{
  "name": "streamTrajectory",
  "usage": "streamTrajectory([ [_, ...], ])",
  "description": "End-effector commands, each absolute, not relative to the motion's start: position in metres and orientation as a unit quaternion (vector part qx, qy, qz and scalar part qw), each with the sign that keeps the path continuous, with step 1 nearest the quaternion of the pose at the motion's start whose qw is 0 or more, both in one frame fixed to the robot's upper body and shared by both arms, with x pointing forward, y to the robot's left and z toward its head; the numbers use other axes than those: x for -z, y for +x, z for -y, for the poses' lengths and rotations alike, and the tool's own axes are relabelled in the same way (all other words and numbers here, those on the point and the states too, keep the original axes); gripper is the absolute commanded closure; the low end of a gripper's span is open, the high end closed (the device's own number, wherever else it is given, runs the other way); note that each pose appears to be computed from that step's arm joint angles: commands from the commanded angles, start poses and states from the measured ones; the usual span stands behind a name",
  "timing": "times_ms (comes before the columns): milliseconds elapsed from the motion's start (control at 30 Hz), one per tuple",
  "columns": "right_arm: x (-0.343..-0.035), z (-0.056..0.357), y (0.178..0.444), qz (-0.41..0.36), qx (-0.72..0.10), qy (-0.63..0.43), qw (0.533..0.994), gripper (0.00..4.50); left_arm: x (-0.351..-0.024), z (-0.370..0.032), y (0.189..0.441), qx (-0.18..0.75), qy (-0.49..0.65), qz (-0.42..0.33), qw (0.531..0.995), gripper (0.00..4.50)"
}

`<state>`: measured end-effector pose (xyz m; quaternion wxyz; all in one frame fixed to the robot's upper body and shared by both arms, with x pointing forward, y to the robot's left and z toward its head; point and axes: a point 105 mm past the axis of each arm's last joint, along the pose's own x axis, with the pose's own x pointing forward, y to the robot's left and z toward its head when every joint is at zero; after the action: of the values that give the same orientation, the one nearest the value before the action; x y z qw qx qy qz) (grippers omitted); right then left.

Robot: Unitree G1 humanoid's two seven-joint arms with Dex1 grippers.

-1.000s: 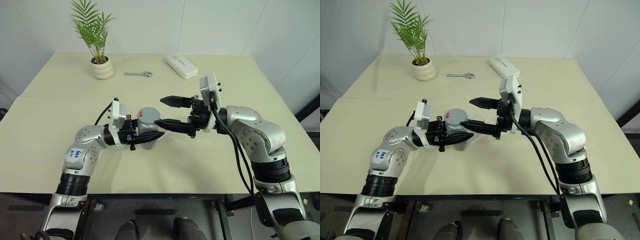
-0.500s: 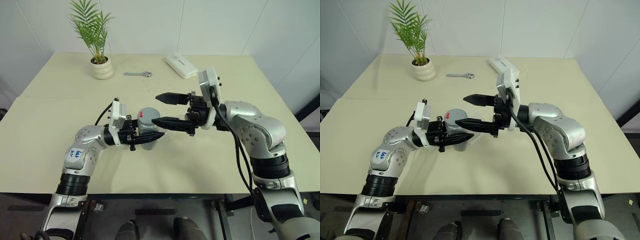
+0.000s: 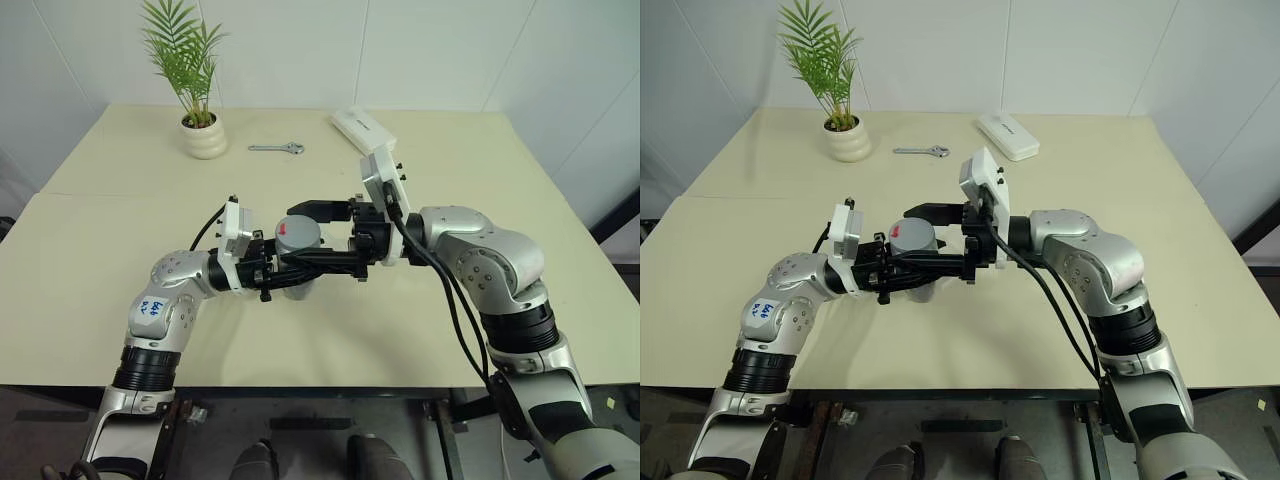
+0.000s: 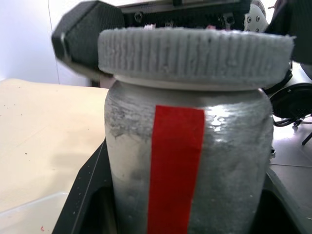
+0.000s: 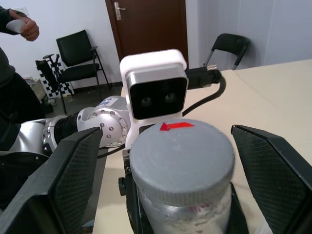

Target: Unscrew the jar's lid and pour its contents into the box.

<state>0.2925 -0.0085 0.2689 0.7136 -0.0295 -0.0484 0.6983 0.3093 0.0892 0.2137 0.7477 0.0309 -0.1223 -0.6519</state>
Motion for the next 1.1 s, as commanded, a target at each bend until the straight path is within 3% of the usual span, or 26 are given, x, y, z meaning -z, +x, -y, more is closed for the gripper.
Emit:
streamTrajectory([
  [33, -0.280, 0.008, 0.289, 0.072, -0.701, -0.038, 0.709, 0.05, -0.224, -0.086, 0.302, 0.658, 0.045, 0.149, 0.737, 2.50],
  [167, -0.280, 0.007, 0.290, 0.073, -0.698, -0.037, 0.711, 0.22, -0.224, -0.085, 0.302, 0.658, 0.045, 0.149, 0.737, 2.50],
  [367, -0.284, 0.007, 0.290, 0.086, -0.697, -0.031, 0.711, 1.96, -0.223, -0.085, 0.302, 0.658, 0.047, 0.148, 0.737, 2.50],
  [600, -0.317, 0.006, 0.272, 0.123, -0.717, 0.081, 0.681, 1.96, -0.222, -0.086, 0.301, 0.657, 0.046, 0.146, 0.738, 2.50],
  [700, -0.339, 0.012, 0.265, 0.137, -0.723, 0.200, 0.647, 1.96, -0.220, -0.087, 0.301, 0.658, 0.048, 0.144, 0.738, 2.50],
  [800, -0.339, 0.022, 0.266, 0.139, -0.703, 0.189, 0.671, 1.96, -0.220, -0.088, 0.301, 0.657, 0.048, 0.143, 0.739, 2.50],
  [967, -0.310, 0.089, 0.319, 0.161, -0.506, 0.080, 0.844, 1.96, -0.221, -0.093, 0.302, 0.652, 0.040, 0.139, 0.745, 2.50],
  [1100, -0.290, 0.114, 0.332, 0.153, -0.446, 0.025, 0.881, 1.96, -0.223, -0.096, 0.304, 0.647, 0.035, 0.138, 0.749, 2.50],
])
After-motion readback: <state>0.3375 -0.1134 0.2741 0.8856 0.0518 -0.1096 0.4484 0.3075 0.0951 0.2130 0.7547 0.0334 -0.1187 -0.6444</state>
